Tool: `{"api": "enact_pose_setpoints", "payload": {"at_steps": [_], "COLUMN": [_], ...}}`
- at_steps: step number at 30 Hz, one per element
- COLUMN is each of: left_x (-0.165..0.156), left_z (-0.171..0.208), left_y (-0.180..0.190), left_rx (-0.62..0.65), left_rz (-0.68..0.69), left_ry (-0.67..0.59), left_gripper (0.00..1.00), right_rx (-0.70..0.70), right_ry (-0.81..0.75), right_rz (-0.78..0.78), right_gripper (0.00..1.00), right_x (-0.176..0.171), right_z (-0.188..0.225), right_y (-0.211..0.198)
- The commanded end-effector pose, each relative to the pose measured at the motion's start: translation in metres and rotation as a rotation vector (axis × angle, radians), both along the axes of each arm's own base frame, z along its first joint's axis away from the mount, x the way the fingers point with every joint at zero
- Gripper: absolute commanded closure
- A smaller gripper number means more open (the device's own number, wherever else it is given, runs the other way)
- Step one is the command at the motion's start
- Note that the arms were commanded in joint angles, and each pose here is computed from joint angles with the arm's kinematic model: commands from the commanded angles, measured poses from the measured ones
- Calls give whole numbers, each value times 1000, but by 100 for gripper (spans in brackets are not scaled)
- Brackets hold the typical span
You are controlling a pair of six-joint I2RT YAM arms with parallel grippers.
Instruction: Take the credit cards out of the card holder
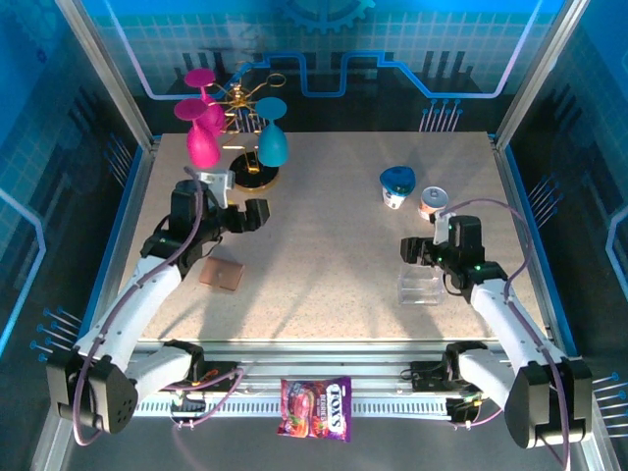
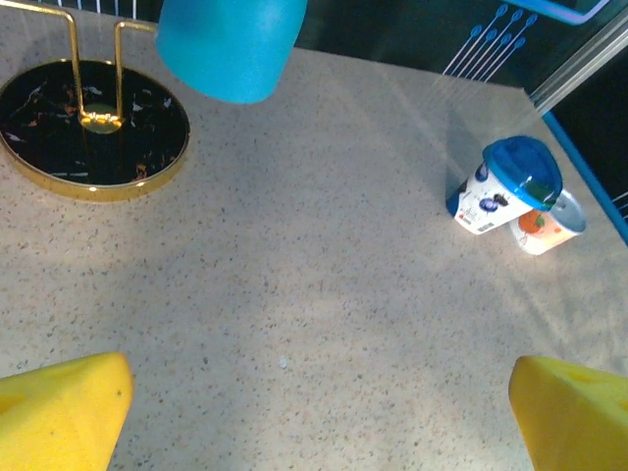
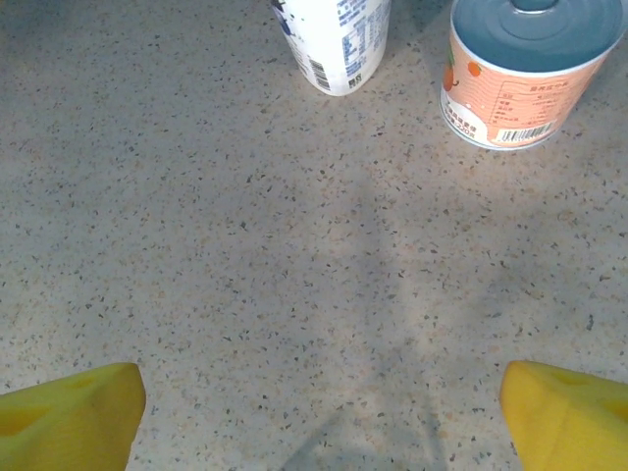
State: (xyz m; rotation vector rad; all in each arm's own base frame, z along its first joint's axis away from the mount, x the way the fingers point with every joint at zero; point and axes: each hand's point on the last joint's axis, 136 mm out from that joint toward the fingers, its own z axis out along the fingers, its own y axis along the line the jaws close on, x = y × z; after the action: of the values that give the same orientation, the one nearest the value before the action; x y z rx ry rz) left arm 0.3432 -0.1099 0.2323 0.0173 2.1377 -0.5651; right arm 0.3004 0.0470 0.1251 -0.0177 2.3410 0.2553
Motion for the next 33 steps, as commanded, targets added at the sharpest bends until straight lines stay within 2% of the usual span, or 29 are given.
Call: {"api": "enact_pose_setpoints", "payload": {"at_steps": [1, 9, 15, 23, 29, 33], "left_x": [-3, -9, -10, -12, -9, -8], "left_z": [-20, -12, -15, -17, -16, -18], "left_y": [0, 18, 20, 21, 23, 23], "left_rx": [69, 142, 161, 187, 181, 167], "left_rz": [-33, 37, 38, 17, 23, 22], "left_ry": [51, 43, 48, 40, 33, 43], "left_gripper": [1, 0, 1, 1, 1, 1], "right_rx": [22, -5, -10, 73, 96, 104], "right_ry": [89, 272, 309, 389, 386, 400], "right_rz": [-34, -138, -226, -434, -443, -431], "right_gripper": [8, 19, 27, 54, 55, 60], "right_x": [-8, -35, -47, -66, -65, -61], "right_z": [1, -3, -6, -31, -43, -53], "right_y": [2, -14, -26, -54, -54, -53]}}
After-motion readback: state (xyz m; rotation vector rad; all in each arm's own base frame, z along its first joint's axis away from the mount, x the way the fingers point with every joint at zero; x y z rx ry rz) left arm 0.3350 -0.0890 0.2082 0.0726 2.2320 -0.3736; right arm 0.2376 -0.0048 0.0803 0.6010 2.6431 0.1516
